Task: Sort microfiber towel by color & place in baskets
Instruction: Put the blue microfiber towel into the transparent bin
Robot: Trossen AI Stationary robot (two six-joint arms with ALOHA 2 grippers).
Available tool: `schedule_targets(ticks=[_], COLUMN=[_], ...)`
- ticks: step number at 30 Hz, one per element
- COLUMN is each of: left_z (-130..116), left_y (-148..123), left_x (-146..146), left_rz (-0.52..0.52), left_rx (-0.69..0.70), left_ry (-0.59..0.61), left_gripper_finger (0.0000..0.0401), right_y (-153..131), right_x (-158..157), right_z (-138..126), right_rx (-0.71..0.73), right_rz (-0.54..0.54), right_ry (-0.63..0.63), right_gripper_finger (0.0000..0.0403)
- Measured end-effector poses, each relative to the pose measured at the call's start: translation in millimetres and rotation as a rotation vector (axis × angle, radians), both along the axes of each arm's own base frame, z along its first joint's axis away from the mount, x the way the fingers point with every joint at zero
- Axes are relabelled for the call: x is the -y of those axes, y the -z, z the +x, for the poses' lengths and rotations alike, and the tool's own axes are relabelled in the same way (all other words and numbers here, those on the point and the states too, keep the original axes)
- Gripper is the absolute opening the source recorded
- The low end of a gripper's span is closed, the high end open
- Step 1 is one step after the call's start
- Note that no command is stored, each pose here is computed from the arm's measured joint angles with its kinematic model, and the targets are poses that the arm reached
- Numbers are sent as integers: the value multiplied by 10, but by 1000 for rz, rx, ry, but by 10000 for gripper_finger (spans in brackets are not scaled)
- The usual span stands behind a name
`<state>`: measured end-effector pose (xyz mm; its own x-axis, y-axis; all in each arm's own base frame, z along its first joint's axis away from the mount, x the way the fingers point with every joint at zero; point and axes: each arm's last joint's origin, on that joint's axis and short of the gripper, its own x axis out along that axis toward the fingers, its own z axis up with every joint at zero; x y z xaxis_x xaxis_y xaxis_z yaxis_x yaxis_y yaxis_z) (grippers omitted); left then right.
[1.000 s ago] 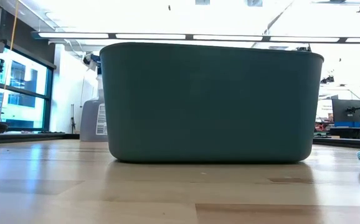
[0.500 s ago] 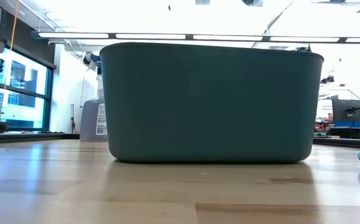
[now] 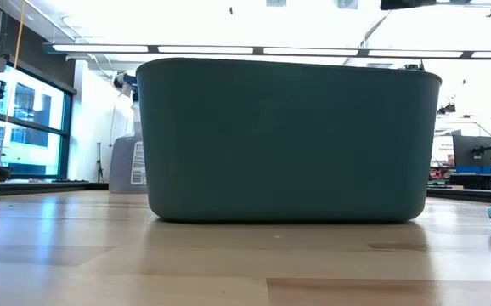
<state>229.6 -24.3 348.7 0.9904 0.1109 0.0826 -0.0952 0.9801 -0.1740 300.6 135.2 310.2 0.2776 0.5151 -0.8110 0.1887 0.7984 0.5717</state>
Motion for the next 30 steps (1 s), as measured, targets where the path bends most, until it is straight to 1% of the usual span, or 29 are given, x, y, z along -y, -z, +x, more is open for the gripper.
schedule_targets(ticks=[4, 10, 14, 20, 26, 30], left_z=[0, 0, 0, 0, 0, 0], left_y=[0, 0, 0, 0, 1, 1], left_x=[0, 0, 0, 0, 0, 0], left_rz=[0, 1, 1, 2, 2, 2], left_rx=[0, 0, 0, 0, -1, 0], left_ry=[0, 0, 0, 0, 0, 0], left_gripper_finger=[206, 206, 206, 206, 206, 206], right_y=[267, 653, 867, 1142, 1349, 1460], right_x=[-288, -638, -788, -900, -928, -938], right_z=[17, 5, -20, -15, -3, 16], right_rx=[-140, -286, -362, -409, -369, -380], right_rz=[13, -43, -97, -194, -375, -404], right_ry=[-37, -64, -60, -43, -4, -23], right_gripper_finger=[185, 185, 185, 185, 185, 185])
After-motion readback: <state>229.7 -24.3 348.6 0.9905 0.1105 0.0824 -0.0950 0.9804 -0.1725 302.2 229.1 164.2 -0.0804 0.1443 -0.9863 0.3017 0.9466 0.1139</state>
